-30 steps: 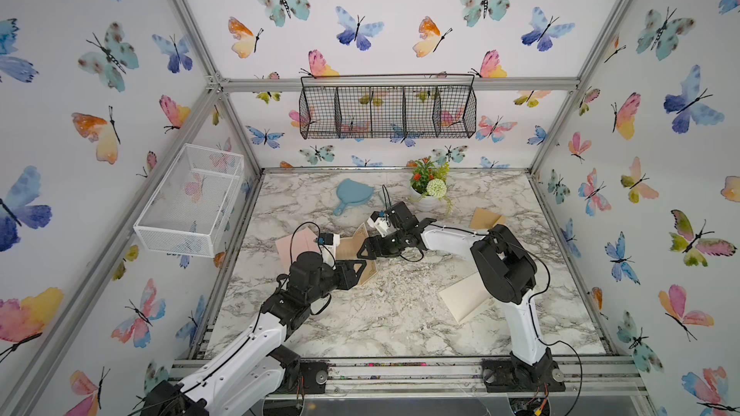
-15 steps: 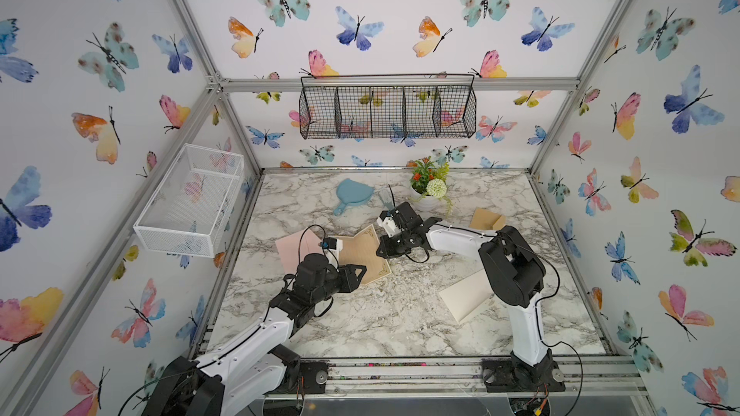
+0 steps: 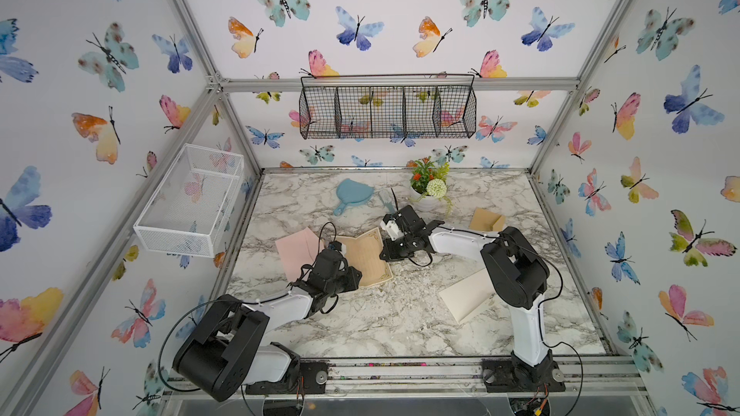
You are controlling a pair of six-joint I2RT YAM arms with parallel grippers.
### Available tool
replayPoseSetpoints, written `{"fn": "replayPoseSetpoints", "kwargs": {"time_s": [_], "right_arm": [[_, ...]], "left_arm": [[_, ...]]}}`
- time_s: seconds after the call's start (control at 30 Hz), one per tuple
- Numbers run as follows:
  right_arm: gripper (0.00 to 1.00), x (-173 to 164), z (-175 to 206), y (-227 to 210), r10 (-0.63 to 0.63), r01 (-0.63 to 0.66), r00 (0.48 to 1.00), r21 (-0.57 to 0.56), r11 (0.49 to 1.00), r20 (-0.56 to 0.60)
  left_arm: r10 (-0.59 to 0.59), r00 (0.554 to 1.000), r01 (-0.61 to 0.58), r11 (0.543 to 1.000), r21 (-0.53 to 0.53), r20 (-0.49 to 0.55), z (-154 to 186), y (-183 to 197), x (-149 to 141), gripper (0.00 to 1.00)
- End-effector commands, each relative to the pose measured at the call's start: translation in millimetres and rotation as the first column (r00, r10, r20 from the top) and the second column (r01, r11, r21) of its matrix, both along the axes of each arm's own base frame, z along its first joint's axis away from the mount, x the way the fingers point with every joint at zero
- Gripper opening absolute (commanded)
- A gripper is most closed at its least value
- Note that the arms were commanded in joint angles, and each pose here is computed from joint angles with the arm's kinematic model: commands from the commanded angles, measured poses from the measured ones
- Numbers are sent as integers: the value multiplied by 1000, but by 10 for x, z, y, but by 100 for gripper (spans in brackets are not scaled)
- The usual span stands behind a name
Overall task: Take the letter paper out of the envelope
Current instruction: Place the letter paper at the center of the board.
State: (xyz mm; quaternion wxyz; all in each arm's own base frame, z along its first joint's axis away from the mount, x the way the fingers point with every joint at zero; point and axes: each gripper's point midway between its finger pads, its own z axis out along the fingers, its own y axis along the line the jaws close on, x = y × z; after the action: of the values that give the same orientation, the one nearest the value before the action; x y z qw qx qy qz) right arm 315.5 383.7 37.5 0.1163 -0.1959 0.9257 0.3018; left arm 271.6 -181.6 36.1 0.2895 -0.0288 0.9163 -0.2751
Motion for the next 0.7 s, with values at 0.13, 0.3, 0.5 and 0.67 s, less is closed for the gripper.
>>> {"fn": "replayPoseSetpoints", "kwargs": {"time_s": [0.13,0.3,0.5,0.67], "right_arm": [[12,-16,-155,-126,-7,7,1000,-60,998,4],[26,3,-219,-209,-28,30,999,-104,994,17],[24,58,-187,-345,-55,64,997,-176,982,53],[24,70,-104,-374,-57,70,995,-175,982,79]], "left_arm": [[81,997,-80,995,58,-1,-130,169,24,23],[93,996,-91,992,84,-19,-232,221,-10,22],[100,994,-96,991,98,-34,-301,243,-31,22],[98,995,-96,992,78,-19,-218,223,-13,22]]}}
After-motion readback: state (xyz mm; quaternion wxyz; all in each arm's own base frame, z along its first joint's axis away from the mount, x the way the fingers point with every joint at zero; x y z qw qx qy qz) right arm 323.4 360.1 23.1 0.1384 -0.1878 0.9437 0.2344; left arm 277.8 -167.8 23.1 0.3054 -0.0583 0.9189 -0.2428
